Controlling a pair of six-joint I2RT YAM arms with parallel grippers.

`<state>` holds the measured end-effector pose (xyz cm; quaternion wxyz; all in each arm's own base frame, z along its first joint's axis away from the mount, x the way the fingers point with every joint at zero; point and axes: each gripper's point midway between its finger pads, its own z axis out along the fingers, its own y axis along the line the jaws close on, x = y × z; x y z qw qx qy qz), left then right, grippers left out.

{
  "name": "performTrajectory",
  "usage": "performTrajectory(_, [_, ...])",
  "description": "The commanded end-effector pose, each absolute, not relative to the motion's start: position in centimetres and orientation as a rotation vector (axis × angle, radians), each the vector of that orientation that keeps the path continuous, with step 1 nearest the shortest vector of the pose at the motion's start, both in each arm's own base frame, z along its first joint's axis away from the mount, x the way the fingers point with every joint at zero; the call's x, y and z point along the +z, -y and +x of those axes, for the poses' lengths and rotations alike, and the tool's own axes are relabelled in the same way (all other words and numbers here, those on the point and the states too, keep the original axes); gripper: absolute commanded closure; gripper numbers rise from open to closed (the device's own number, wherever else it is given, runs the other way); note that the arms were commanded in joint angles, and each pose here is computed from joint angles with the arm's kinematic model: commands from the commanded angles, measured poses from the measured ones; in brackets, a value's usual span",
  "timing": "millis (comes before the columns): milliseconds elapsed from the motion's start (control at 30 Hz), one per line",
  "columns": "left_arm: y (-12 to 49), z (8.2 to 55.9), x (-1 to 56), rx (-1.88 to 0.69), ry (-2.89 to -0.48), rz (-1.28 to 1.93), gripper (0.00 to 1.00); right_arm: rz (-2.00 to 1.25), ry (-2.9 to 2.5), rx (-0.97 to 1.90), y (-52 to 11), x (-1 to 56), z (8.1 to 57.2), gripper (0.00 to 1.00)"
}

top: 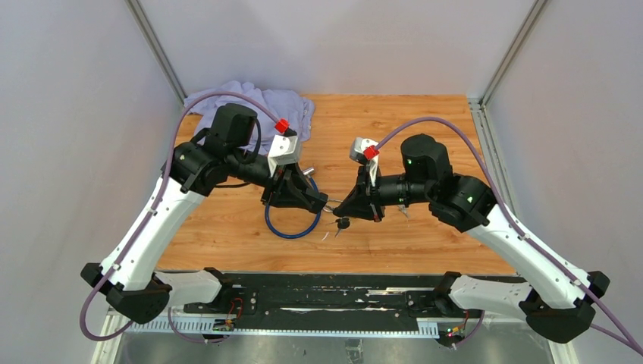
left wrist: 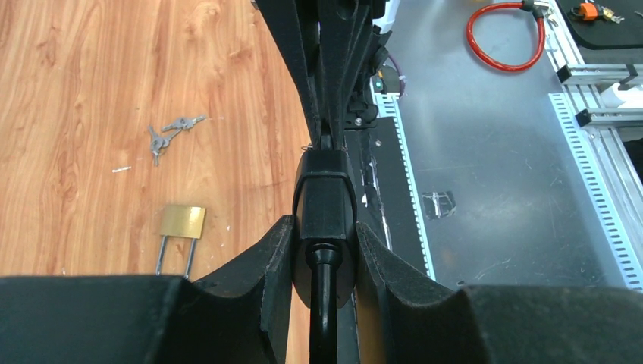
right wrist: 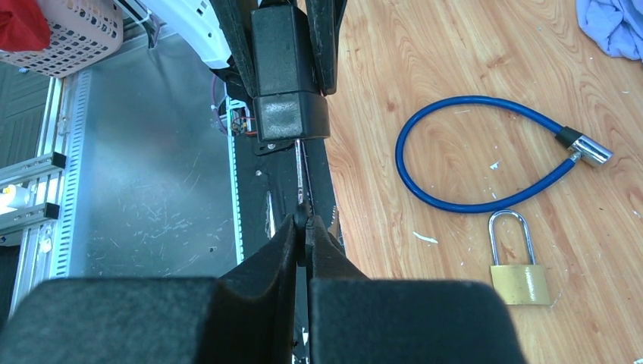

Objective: Unlock with the key

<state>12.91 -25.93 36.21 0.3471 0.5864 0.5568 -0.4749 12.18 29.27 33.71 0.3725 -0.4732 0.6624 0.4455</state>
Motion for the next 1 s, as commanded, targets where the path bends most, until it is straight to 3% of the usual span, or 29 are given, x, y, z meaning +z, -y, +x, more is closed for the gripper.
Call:
performTrajectory(0, [26.2, 10.2, 38.7, -1.363, -1.281, 1.555, 1.0, -1.162, -1.487, 1.099, -30.8, 37.7, 13.9, 1.0])
performTrajectory(967, [26.3, 8.0, 38.9, -1.589, -1.311, 1.551, 1.0, -1.259, -1.567, 0.926, -29.5, 34.8, 17.0, 1.0])
